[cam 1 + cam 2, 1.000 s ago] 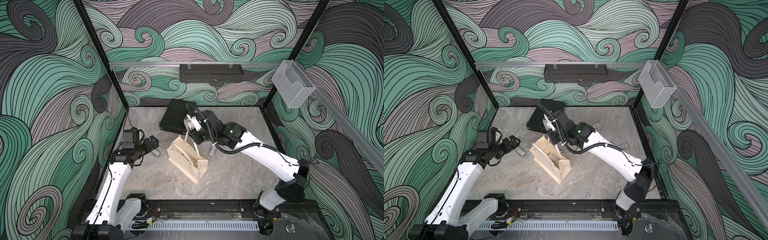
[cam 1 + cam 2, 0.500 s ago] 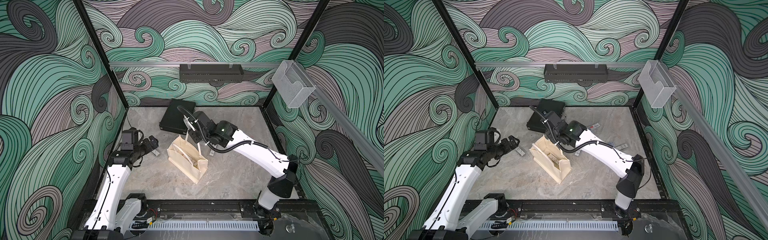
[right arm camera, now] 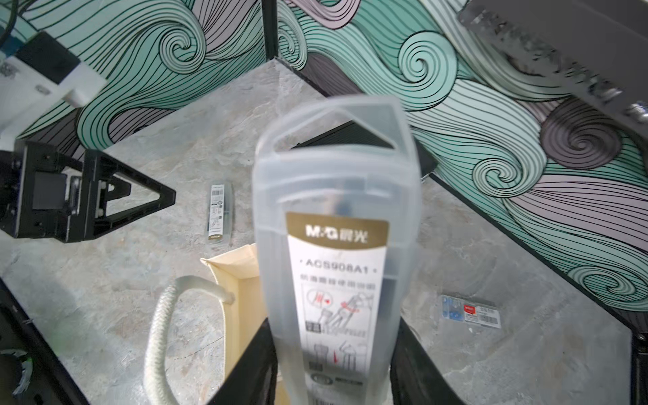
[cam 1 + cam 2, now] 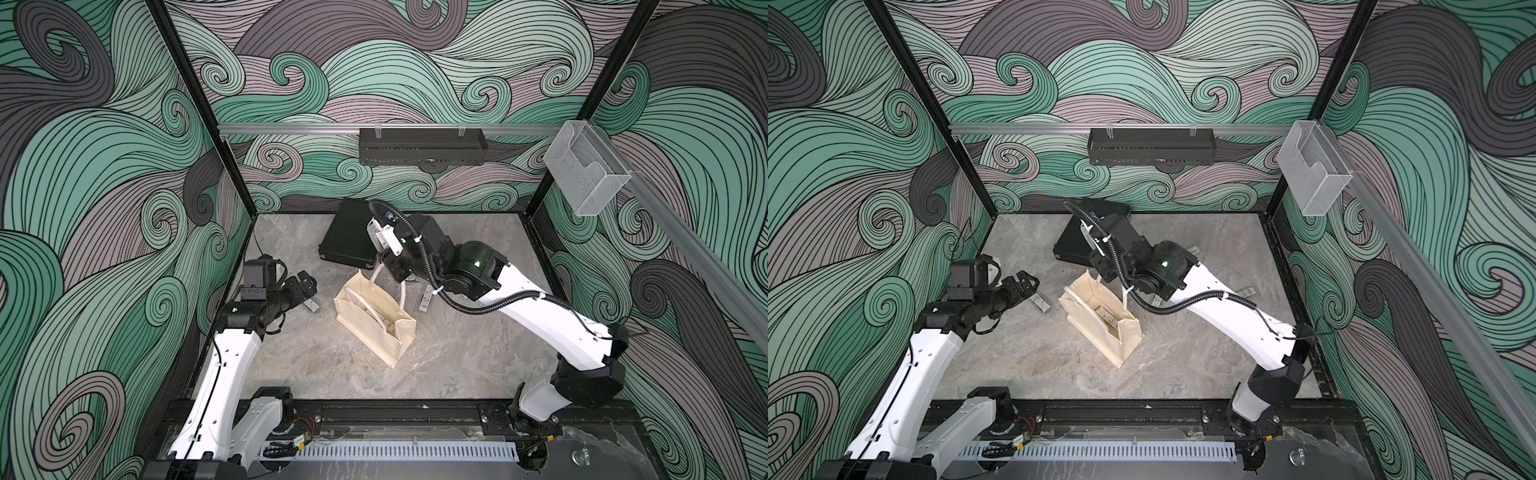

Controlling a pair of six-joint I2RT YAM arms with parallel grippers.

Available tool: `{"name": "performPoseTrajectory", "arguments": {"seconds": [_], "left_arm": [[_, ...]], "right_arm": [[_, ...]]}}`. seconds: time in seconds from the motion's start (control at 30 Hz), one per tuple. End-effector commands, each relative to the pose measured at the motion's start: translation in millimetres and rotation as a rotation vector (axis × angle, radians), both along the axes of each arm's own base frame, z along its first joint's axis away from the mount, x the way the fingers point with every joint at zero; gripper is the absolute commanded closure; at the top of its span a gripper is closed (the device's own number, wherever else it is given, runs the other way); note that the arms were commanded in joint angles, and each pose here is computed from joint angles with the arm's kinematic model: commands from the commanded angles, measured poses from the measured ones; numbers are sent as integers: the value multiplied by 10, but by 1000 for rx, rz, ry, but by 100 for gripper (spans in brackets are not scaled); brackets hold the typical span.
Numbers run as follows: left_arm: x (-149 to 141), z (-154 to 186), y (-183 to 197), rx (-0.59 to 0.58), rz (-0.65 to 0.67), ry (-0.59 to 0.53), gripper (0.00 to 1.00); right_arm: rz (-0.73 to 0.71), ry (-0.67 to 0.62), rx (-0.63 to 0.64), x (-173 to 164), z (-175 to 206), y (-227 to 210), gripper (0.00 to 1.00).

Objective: Put the compass set into the canvas bag
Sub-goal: Place the compass set in the canvas bag.

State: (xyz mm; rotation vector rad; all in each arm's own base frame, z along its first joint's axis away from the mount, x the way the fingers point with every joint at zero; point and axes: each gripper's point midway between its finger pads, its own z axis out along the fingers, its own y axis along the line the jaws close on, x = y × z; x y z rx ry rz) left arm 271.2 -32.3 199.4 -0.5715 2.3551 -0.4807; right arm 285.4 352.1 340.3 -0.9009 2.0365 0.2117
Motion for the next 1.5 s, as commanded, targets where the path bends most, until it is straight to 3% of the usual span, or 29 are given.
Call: {"name": "performPoseTrajectory", "arguments": {"seconds": [0.0,0.53,1.0,1.33,1.47], "left_arm": [[24,162,-17,-4,-4,-35,2],[-17,36,-12,0,-3,-21,2],[-31,-27,14,14,4,-4,2],[-184,-142,251,113,102,108,2],[-191,-188,282,124,117,142,2]], "right_arm": [[44,126,-61,-62,-410,179,57],[46,400,-233,-304,-1415,139,56],[-3,580,-370,-390,-1993,-10,55],[-71,624,-397,-286,-2220,-42,54],[-83,611,-395,-268,-2178,-56,49]]}}
